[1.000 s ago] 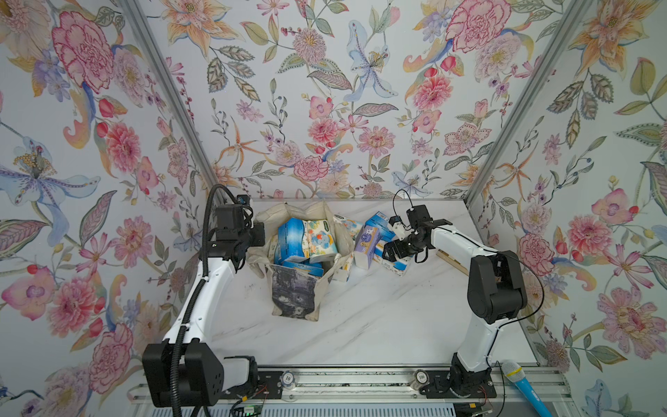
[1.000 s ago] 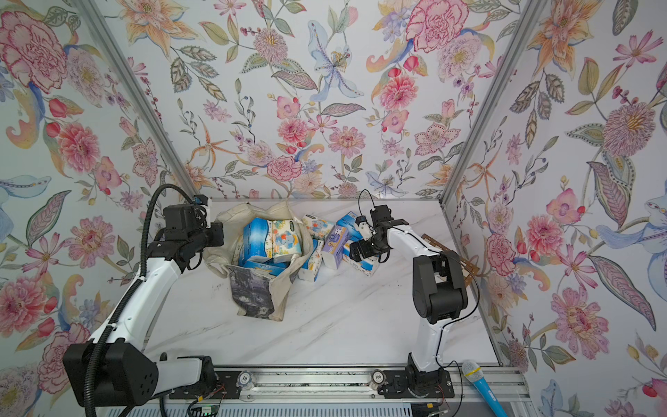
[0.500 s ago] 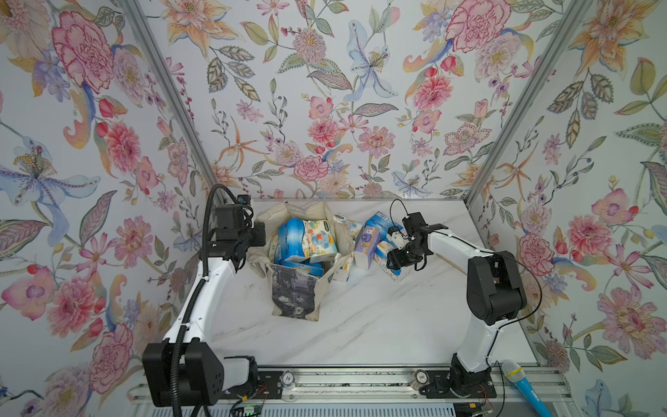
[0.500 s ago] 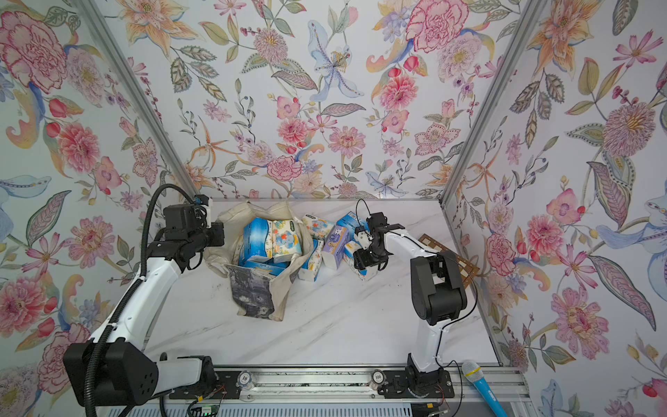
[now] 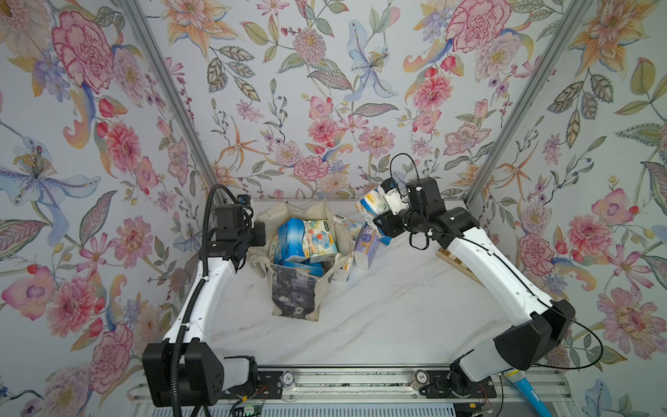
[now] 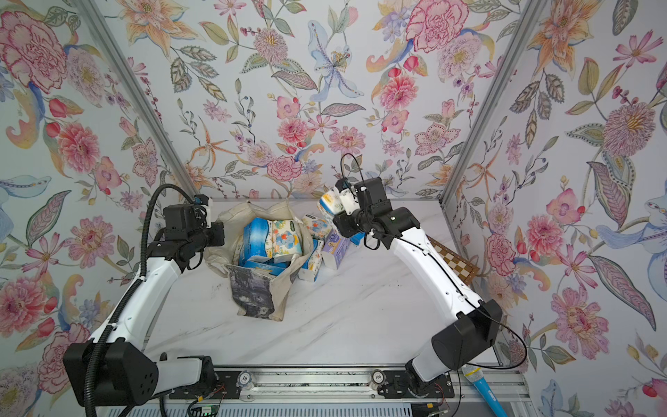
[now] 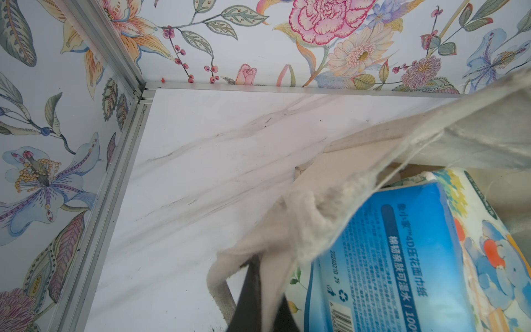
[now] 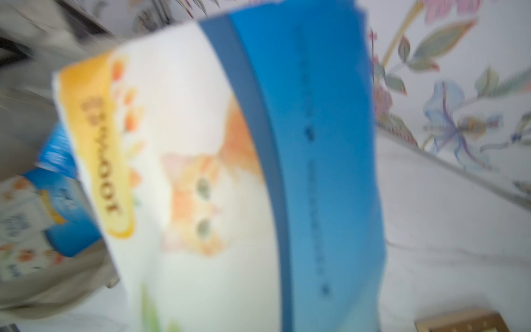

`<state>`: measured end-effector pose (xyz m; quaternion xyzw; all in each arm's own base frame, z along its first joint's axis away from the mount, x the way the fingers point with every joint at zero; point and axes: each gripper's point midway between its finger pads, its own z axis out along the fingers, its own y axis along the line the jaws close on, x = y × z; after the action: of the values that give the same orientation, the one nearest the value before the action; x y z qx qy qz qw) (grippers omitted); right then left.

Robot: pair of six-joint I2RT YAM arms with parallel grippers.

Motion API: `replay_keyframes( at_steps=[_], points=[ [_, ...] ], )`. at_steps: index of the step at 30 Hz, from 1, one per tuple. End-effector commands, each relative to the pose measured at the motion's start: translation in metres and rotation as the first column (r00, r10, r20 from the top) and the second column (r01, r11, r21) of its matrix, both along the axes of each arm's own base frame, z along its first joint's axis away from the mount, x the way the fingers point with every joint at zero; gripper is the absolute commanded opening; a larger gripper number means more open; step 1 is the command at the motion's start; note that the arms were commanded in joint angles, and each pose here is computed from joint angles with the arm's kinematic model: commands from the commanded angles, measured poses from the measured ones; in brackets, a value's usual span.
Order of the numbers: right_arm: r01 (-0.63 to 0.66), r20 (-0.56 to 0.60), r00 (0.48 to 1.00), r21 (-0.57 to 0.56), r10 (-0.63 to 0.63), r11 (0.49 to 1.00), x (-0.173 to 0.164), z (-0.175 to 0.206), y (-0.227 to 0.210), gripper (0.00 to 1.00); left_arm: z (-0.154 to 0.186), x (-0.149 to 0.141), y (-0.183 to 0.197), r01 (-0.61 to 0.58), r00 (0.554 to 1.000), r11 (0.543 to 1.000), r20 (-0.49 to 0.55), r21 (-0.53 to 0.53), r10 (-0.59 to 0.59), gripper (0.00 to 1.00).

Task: Put tissues into the canvas bag
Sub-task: Pick up the pack of facial tissues from the center of the board, then place the pack of facial tissues in the canvas bag.

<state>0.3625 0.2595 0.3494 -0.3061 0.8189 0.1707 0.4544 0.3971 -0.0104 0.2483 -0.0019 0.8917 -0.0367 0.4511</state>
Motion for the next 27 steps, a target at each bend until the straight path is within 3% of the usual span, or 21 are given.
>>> replay_keyframes(
  at_steps=[1,3,7,10,15,18,20,27],
  points=[
    [-0.181,0.122,0.979,0.134,0.165,0.974,-0.026,0.055,0.049,0.54,0.013,0.005,-0.002,0.008,0.999,0.999,0.038,-0.032,-0.007,0.00],
    [-0.301,0.144,0.950,0.185,0.277,0.936,-0.043,0.069,0.083,0.54,0.014,0.004,-0.002,0.007,0.999,0.999,0.042,-0.032,-0.006,0.00],
    [-0.421,0.109,0.907,0.211,0.407,0.882,-0.058,0.063,0.130,0.54,0.017,0.003,-0.001,0.007,0.999,1.000,0.050,-0.026,-0.005,0.00],
    [-0.454,0.046,0.889,0.214,0.455,0.865,-0.063,0.043,0.153,0.54,0.018,0.002,0.000,0.005,0.999,1.000,0.050,-0.018,-0.005,0.00],
    [-0.454,-0.163,0.861,0.177,0.481,0.873,-0.066,-0.012,0.165,0.54,0.016,0.003,0.001,0.009,0.999,1.000,0.044,-0.007,-0.008,0.00],
    [-0.436,-0.274,0.849,0.118,0.452,0.892,-0.066,-0.044,0.162,0.54,0.016,0.005,0.001,0.009,0.999,1.000,0.043,-0.004,-0.008,0.00],
    [-0.387,-0.313,0.872,0.033,0.377,0.921,-0.058,-0.064,0.155,0.54,0.015,0.006,0.001,0.010,0.999,1.000,0.041,-0.001,-0.010,0.00],
    [-0.223,-0.295,0.943,-0.228,0.151,0.948,-0.027,-0.098,0.137,0.53,0.011,0.009,0.001,0.012,0.999,1.000,0.033,-0.002,-0.012,0.00]
  ],
)
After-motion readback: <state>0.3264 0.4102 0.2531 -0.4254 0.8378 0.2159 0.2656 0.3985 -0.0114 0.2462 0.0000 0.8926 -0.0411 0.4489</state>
